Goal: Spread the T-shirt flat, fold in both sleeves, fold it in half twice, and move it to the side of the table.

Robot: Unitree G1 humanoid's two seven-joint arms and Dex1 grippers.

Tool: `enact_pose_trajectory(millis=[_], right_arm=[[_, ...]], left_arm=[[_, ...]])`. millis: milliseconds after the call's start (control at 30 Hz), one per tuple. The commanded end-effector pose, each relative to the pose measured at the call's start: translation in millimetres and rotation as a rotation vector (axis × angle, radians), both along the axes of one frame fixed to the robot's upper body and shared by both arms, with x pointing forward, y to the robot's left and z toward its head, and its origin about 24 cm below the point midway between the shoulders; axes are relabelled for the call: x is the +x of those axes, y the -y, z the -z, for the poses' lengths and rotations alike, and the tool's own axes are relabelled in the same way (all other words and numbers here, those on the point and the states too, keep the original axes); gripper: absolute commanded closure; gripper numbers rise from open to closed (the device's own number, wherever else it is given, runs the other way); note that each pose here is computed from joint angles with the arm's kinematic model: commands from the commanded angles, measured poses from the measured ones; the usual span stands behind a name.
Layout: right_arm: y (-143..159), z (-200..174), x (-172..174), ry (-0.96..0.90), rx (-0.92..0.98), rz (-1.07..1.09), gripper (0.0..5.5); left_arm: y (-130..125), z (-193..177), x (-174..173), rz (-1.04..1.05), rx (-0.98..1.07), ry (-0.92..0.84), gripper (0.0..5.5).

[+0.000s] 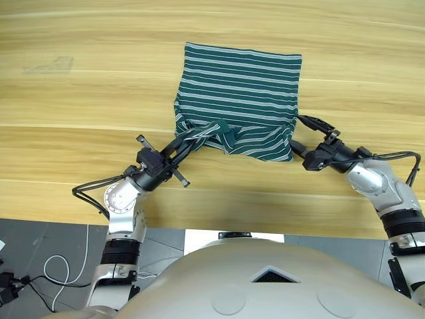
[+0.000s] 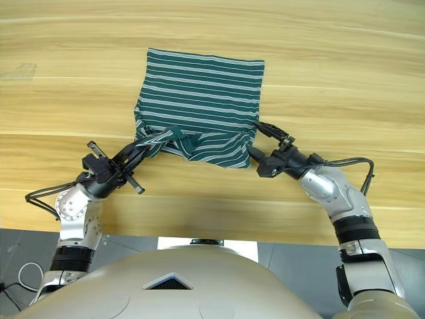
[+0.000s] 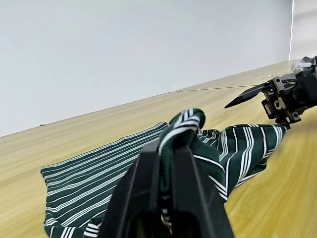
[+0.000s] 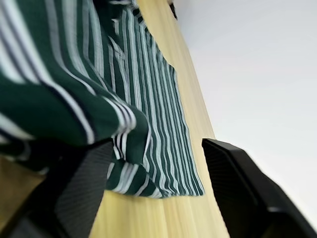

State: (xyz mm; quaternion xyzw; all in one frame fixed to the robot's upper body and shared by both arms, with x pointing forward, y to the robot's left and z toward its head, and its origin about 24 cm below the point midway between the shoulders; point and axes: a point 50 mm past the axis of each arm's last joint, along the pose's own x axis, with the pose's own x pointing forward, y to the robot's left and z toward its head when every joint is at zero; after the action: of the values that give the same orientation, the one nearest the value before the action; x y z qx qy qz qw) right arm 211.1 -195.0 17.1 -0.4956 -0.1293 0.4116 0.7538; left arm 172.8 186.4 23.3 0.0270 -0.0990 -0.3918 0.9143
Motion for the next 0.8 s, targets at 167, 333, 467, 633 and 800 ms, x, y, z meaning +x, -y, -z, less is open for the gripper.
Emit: enact_pose_trajectory(millis=[167, 333, 467, 633, 800], right_arm=[[-4.6, 5.6, 3.6, 0.001, -0.045, -0.035, 3.56], [-4.6, 7.2, 4.4, 0.000, -0.047, -0.032, 4.49], [-2.7, 7.5, 6.2, -0.001, -0.069, -0.038, 5.20], [-3.7, 7.3, 9.5, 0.018, -0.112, -0.056, 5.48], [-0.3, 10.9, 8.3, -0.021, -0.146, -0.050, 5.07]], left_arm=[[8.8, 0.7, 6.6, 0.038, 0.000, -0.002, 5.41], [9.7, 1.5, 6.6, 0.040, -0.004, -0.002, 5.41], [13.8, 1.3, 4.5, 0.056, -0.008, 0.000, 5.41], [17.7, 3.5, 3.5, 0.065, -0.009, -0.008, 5.41], [18.5, 5.8, 3.9, 0.061, -0.011, -0.017, 5.41]])
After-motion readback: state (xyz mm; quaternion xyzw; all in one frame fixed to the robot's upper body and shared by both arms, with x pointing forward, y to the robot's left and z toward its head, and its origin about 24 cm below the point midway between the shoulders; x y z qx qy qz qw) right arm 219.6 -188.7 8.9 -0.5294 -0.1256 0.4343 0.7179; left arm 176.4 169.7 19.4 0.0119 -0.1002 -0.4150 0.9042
